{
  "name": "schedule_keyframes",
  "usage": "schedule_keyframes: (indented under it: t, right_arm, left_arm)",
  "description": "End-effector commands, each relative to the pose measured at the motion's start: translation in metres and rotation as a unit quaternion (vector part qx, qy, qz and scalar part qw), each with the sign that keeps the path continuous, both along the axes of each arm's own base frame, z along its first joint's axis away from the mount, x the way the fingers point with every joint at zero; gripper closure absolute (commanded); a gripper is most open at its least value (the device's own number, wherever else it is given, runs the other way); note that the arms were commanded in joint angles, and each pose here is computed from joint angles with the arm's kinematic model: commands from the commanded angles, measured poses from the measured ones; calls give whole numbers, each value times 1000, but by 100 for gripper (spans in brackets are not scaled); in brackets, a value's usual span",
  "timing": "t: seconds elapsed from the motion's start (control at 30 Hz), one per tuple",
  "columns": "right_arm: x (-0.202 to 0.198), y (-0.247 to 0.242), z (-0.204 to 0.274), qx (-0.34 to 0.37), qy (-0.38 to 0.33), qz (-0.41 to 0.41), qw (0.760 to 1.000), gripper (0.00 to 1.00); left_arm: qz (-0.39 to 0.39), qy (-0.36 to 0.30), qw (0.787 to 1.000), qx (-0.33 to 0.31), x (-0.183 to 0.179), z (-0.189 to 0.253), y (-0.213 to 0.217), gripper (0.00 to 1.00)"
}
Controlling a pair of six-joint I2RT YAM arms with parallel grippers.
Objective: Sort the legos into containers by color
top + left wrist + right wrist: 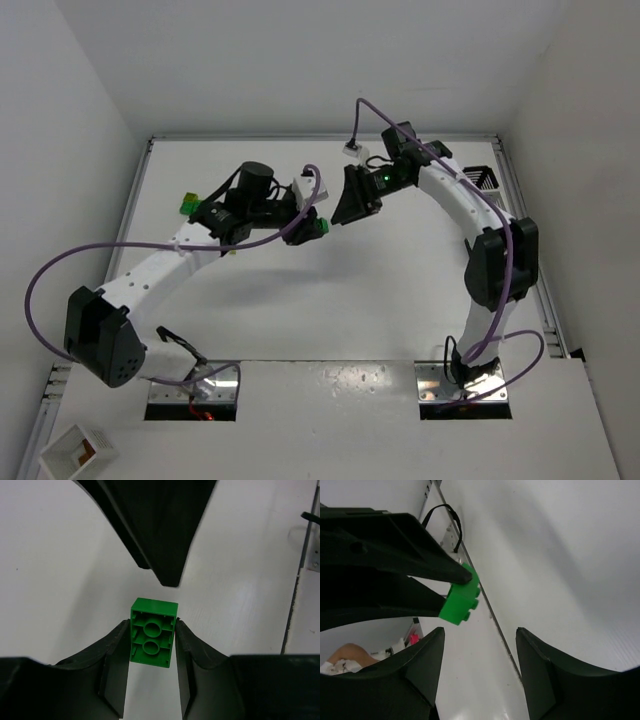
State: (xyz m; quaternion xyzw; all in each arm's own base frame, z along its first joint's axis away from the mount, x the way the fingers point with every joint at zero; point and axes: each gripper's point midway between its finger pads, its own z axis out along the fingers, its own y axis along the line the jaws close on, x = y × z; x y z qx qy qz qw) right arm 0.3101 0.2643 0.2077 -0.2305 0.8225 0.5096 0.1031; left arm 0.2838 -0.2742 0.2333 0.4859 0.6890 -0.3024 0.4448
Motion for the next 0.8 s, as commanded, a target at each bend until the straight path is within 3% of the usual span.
schedule_keyframes:
  t: [0.0, 0.4, 0.77]
  right_arm:
    - [4, 11, 13, 4, -26, 6, 1000, 40]
    - [-5, 37, 3, 2, -7, 31, 999, 39]
    - [-2, 49, -11, 4, 22, 41, 999, 40]
  left_arm:
    - [54, -14, 998, -14, 21, 20, -5, 90]
    - [64, -22, 998, -8, 27, 18, -10, 90]
    - [25, -13, 999, -18, 8, 15, -15, 89]
